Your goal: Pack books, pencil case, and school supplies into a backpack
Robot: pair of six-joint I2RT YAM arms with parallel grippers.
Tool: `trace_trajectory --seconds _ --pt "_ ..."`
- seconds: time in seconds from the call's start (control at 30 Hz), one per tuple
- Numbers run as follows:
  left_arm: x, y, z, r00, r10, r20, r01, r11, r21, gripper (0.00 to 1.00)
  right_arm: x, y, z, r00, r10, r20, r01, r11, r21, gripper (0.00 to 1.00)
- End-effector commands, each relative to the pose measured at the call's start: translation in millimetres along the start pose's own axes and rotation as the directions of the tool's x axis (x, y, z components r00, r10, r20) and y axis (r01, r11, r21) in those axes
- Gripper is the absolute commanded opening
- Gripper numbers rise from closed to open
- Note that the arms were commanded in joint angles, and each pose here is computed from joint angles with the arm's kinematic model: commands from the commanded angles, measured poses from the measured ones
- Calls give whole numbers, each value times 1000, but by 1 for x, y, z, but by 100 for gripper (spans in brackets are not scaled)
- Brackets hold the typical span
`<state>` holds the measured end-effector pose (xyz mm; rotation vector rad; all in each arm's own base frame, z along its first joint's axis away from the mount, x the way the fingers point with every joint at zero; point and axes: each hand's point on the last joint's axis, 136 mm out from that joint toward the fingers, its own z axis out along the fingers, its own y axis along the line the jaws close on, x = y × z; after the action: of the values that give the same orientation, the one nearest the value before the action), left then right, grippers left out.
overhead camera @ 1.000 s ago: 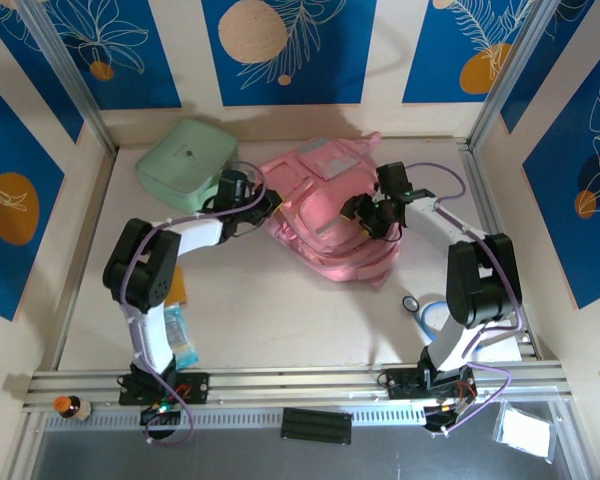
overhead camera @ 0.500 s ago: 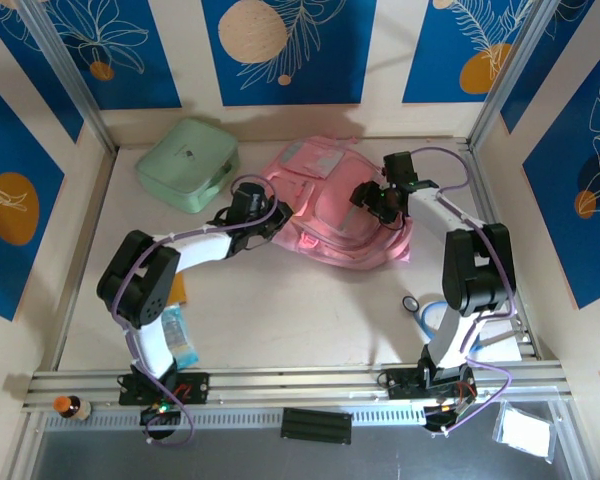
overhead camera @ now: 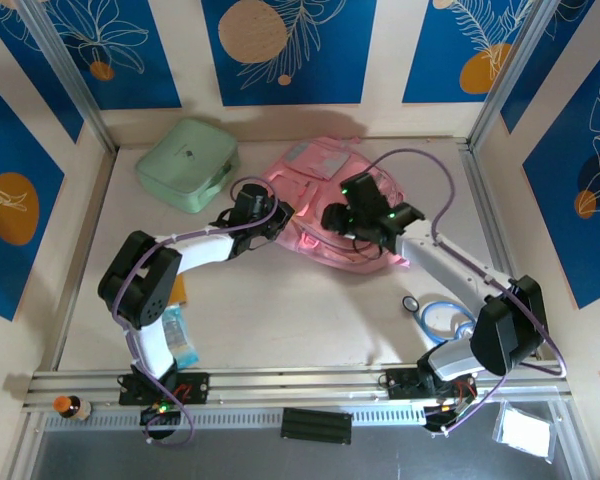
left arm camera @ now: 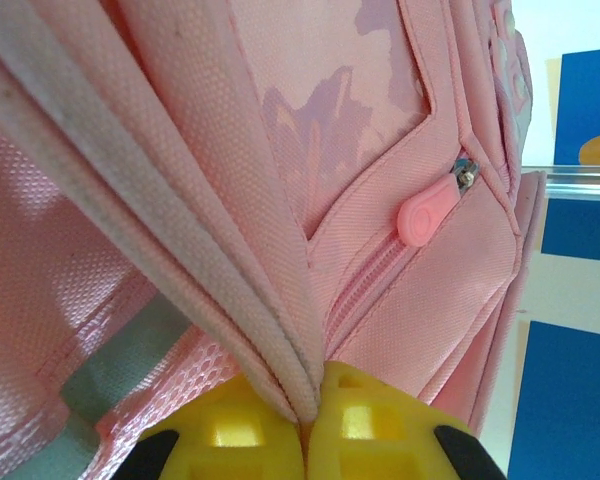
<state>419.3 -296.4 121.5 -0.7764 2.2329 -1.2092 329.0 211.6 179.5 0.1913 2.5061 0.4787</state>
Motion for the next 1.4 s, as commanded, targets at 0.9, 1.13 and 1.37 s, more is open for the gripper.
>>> trace_trajectory --seconds 0.9,1.13,1.37 --pt "41 -45 -6 986 -28 -162 50 990 130 7 26 34 79 994 79 74 -88 989 119 31" --pt "42 -43 -7 986 -32 -164 53 990 130 7 20 25 85 992 87 91 -101 982 158 27" --pt "42 -43 -8 986 -30 -164 52 990 129 7 15 14 88 993 57 106 -79 975 209 18"
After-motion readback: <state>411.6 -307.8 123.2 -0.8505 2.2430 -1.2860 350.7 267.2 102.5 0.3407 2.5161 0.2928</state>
